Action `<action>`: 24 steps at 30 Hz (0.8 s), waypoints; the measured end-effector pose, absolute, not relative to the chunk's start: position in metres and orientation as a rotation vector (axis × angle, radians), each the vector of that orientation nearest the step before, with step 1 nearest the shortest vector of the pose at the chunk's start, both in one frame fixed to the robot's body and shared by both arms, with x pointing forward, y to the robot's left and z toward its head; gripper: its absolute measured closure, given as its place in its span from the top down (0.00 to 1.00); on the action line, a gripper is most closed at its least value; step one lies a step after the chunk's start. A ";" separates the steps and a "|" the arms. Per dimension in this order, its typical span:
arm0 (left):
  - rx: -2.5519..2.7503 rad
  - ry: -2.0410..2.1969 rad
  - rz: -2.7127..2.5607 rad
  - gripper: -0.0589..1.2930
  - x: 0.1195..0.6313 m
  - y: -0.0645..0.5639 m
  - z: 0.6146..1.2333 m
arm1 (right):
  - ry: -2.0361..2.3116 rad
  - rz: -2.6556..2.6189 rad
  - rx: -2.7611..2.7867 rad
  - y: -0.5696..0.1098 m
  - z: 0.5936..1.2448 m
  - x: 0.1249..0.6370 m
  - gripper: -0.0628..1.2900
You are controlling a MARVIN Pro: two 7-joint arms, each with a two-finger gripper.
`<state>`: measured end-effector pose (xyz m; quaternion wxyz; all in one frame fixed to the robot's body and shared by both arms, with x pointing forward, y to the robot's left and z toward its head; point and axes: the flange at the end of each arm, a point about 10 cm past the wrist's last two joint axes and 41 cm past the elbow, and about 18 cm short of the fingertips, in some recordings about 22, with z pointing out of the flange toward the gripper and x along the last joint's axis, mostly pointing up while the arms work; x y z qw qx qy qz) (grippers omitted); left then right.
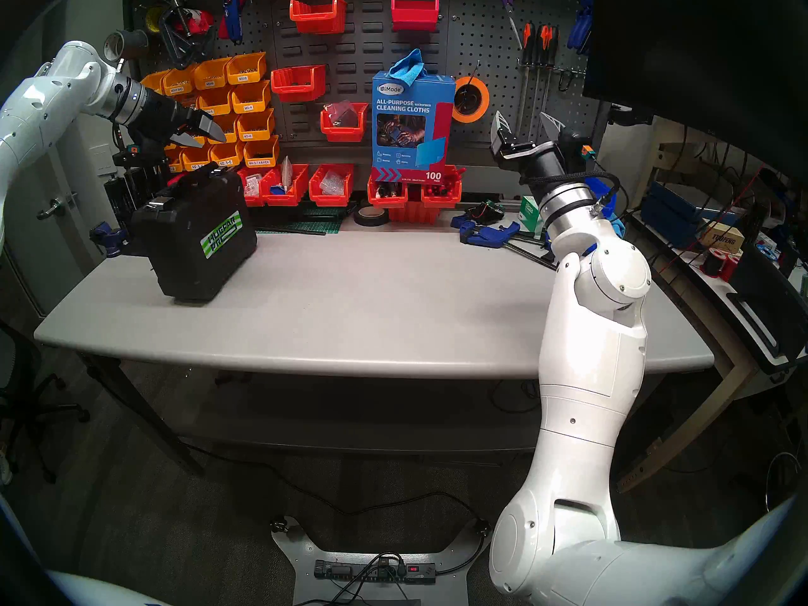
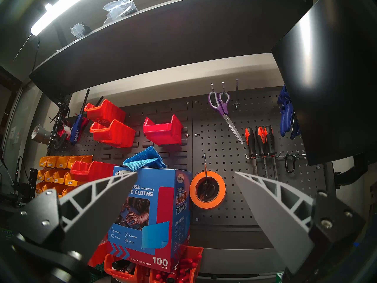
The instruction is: Open the tool box
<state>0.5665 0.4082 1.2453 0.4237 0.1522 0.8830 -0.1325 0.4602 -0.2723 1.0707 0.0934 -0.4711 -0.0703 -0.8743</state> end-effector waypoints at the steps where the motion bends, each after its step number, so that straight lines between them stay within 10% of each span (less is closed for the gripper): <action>1: 0.382 2.212 -0.329 0.96 0.567 0.408 1.245 | -0.209 -2.595 -1.398 -0.272 1.071 0.460 0.96; 24: 0.408 2.306 -0.296 0.96 0.560 0.417 1.212 | -0.209 -2.595 -1.398 -0.272 1.071 0.460 0.96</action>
